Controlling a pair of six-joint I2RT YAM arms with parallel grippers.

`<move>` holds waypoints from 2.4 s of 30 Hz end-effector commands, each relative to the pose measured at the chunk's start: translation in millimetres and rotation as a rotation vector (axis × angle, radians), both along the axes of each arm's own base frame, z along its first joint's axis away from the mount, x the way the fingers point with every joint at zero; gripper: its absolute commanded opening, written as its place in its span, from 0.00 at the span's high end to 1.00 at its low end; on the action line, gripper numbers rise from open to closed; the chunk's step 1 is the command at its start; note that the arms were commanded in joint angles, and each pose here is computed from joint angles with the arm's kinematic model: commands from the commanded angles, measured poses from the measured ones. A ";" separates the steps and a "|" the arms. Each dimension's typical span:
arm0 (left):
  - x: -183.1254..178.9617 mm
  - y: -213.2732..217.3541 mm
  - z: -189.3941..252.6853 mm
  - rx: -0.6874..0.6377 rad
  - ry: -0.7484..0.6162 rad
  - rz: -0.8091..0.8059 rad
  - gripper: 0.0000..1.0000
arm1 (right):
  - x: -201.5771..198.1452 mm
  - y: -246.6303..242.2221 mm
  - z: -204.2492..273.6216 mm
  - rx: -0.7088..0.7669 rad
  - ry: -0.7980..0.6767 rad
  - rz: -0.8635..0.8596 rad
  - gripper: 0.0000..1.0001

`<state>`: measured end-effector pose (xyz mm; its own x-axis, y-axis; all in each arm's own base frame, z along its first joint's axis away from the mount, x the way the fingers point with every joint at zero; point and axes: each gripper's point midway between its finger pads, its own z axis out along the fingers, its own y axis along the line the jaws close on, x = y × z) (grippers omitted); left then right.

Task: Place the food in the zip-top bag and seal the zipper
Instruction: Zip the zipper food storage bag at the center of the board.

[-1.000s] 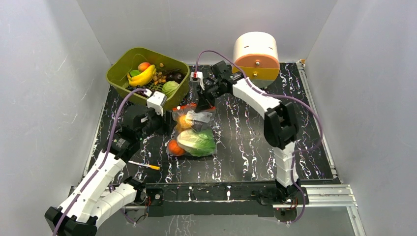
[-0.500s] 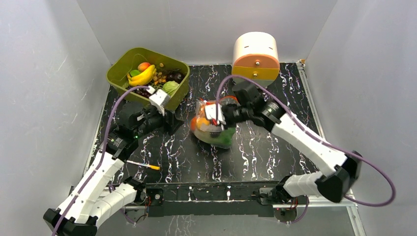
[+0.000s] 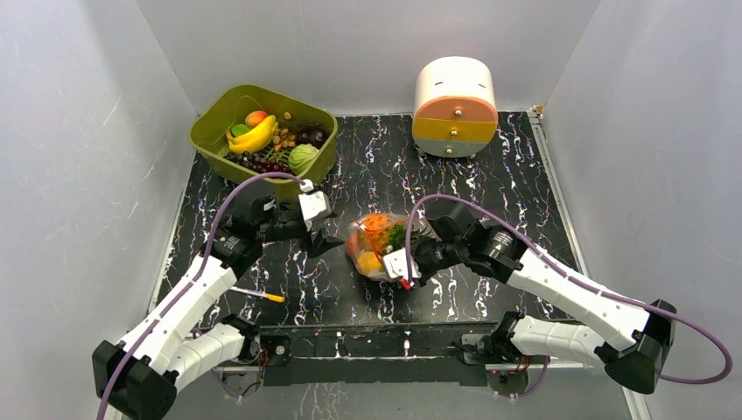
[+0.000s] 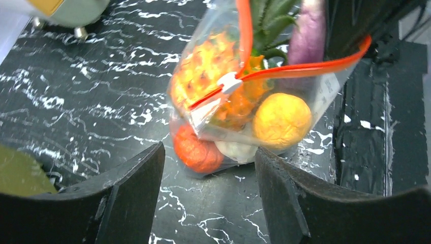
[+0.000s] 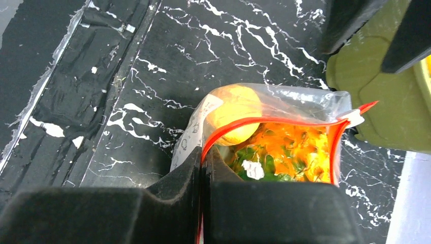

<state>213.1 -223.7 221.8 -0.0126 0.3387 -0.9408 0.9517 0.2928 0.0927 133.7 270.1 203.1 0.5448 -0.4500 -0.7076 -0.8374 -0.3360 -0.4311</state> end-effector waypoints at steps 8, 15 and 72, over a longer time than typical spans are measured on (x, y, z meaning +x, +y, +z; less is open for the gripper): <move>-25.7 -31.7 17.1 -0.076 -0.152 -0.423 0.39 | -8.6 0.7 23.4 0.075 -0.055 0.046 1.00; -11.6 -39.9 20.9 -0.089 -0.176 -0.424 0.39 | -13.7 -0.7 19.2 0.064 -0.034 0.061 1.00; -30.3 -45.2 43.4 -0.154 -0.145 -0.492 1.00 | 44.9 58.2 114.8 0.358 0.149 -0.349 0.65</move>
<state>189.3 -266.2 246.4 0.2101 0.1834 -0.9603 0.9730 -0.1354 0.1870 171.5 319.0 291.9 0.2490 -0.3401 -0.9068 -0.9536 0.0776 -0.2910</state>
